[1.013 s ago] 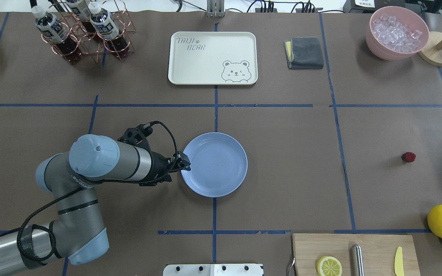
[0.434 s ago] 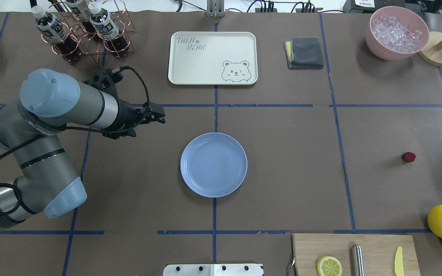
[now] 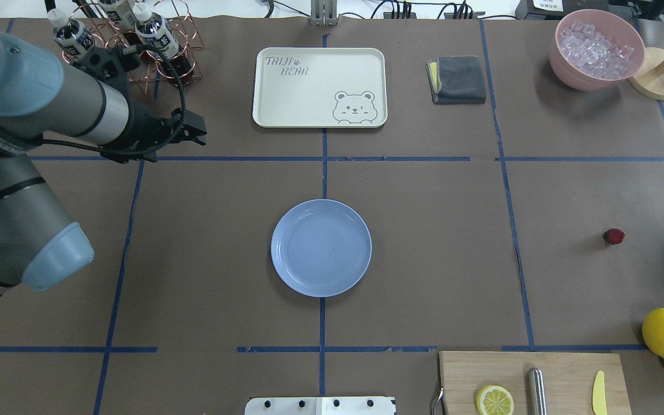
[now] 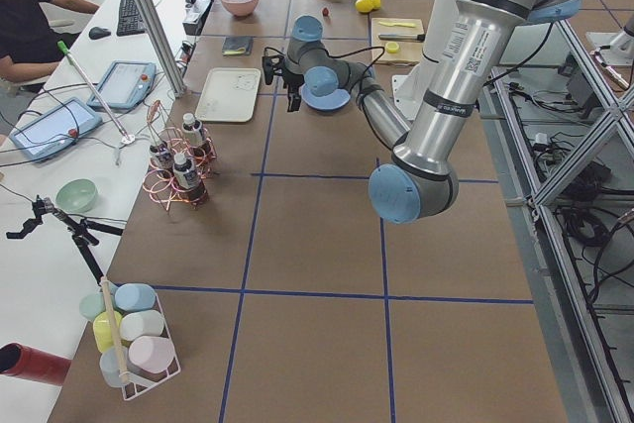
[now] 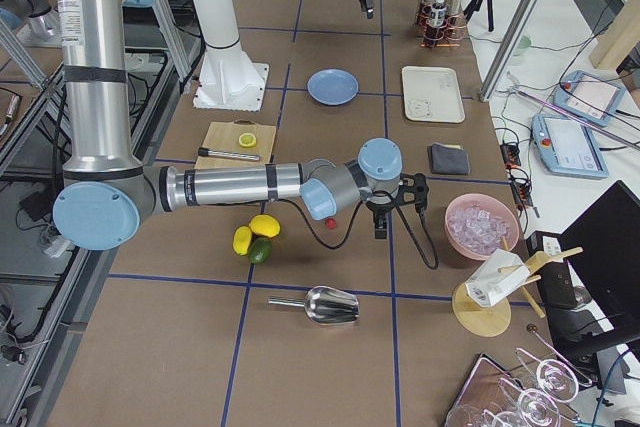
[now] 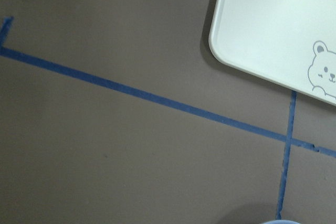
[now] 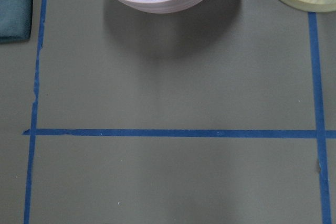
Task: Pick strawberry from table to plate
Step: 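Release the plate and withdraw the left gripper while the right arm moves toward the strawberry, then lower the right gripper onto the red strawberry and close on it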
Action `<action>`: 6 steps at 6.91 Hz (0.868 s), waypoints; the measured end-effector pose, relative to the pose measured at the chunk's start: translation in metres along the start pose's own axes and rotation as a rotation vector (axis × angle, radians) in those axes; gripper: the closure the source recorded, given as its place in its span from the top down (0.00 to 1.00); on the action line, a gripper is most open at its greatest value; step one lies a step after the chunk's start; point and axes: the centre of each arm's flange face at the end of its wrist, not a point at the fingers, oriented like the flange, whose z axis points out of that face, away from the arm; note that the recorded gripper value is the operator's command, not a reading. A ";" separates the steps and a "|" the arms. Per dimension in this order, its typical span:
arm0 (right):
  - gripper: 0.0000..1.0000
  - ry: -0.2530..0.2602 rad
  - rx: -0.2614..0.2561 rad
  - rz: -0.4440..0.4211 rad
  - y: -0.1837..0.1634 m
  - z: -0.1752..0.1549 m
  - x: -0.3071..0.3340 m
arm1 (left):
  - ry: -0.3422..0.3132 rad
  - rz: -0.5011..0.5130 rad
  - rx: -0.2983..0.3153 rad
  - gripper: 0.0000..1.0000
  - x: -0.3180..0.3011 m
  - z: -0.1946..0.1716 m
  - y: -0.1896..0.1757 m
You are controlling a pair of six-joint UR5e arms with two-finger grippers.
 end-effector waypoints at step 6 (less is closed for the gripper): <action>1.00 0.085 -0.079 -0.035 0.081 0.091 -0.058 | -0.112 0.233 -0.020 1.00 -0.095 -0.045 -0.052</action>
